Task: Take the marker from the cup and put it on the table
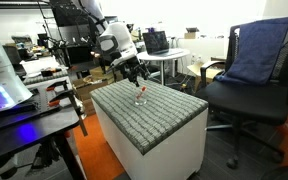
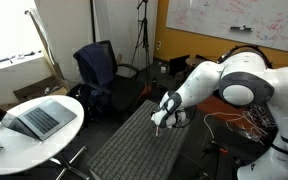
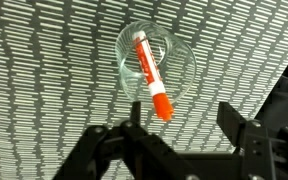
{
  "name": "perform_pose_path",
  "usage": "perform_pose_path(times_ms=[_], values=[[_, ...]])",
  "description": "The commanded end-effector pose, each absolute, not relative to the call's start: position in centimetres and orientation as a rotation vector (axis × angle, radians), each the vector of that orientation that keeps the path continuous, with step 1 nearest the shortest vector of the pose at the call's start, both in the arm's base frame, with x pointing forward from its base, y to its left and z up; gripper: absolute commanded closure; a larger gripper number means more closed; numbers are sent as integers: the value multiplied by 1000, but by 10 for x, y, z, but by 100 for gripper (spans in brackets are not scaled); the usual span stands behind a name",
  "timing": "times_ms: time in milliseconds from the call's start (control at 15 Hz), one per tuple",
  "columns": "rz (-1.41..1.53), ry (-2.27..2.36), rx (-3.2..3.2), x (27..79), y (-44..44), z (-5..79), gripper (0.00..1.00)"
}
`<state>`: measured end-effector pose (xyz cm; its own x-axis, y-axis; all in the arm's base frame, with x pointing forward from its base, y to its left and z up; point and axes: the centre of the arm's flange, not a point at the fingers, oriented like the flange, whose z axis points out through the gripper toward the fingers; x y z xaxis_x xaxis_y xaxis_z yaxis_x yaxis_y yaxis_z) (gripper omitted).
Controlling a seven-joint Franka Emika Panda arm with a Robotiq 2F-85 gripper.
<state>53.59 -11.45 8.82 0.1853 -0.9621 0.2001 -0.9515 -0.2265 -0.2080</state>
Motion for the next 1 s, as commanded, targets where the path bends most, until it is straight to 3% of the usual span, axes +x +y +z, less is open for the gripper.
perform_pose_path(times_ms=[0,667,800,933], values=[[-388,1922,-2431,536,-125,99,21],[-322,1757,-2610,552,-126,103,22],[-320,1740,-2625,553,-122,103,24],[-317,1738,-2630,553,-122,102,33]])
